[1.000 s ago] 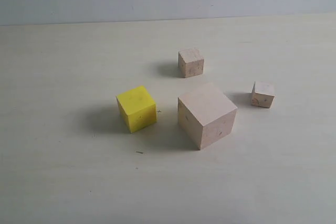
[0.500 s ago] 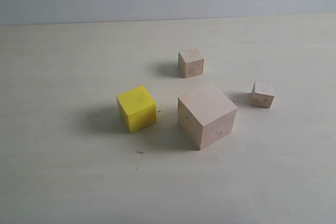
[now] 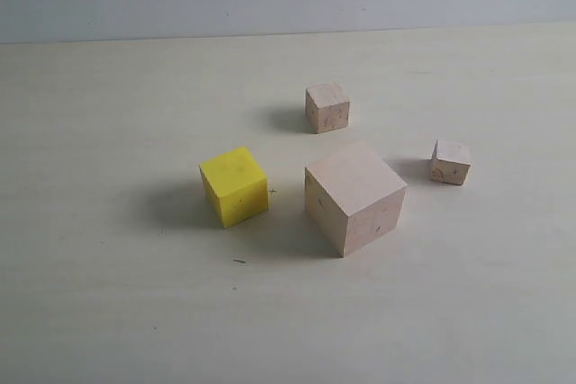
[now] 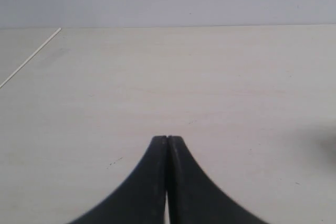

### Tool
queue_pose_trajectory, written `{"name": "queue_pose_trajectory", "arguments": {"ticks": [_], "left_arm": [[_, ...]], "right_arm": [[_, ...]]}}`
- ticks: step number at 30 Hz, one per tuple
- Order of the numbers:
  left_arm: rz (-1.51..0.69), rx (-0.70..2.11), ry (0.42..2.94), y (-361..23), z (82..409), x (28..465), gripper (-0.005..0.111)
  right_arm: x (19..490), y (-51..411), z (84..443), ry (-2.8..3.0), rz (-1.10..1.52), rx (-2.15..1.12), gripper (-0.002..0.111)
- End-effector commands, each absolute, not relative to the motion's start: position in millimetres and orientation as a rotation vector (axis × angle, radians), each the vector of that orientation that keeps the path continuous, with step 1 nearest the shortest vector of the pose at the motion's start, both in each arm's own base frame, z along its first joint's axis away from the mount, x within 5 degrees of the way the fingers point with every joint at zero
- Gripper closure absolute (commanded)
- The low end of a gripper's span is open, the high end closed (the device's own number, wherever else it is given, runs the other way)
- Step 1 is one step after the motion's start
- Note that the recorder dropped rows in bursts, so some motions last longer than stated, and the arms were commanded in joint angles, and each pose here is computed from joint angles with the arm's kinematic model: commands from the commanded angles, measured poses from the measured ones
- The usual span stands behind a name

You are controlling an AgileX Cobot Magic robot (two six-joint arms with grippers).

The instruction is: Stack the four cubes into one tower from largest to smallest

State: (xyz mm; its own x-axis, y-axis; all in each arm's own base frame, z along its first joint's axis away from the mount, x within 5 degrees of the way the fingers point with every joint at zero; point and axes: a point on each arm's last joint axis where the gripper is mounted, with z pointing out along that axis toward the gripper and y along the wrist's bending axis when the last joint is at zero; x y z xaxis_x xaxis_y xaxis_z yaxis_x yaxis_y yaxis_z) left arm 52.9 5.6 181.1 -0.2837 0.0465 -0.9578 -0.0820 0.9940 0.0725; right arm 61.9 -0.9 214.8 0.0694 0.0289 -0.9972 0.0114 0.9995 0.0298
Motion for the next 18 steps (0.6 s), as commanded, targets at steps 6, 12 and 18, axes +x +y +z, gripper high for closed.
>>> {"name": "queue_pose_trajectory", "arguments": {"ticks": [6,12,18], "left_arm": [[0.115,-0.024,1.84,5.2,181.1,52.9,0.107],[0.115,-0.024,1.84,5.2,181.1,52.9,0.107],[0.115,-0.025,1.839,5.3,181.3,53.0,0.107]], "right_arm": [[56.9,-1.7,237.5,1.233,0.032,0.053,0.108],[56.9,-1.0,258.8,1.297,0.124,0.115,0.108],[63.8,-0.6,311.2,1.407,0.119,0.116,0.108]]}}
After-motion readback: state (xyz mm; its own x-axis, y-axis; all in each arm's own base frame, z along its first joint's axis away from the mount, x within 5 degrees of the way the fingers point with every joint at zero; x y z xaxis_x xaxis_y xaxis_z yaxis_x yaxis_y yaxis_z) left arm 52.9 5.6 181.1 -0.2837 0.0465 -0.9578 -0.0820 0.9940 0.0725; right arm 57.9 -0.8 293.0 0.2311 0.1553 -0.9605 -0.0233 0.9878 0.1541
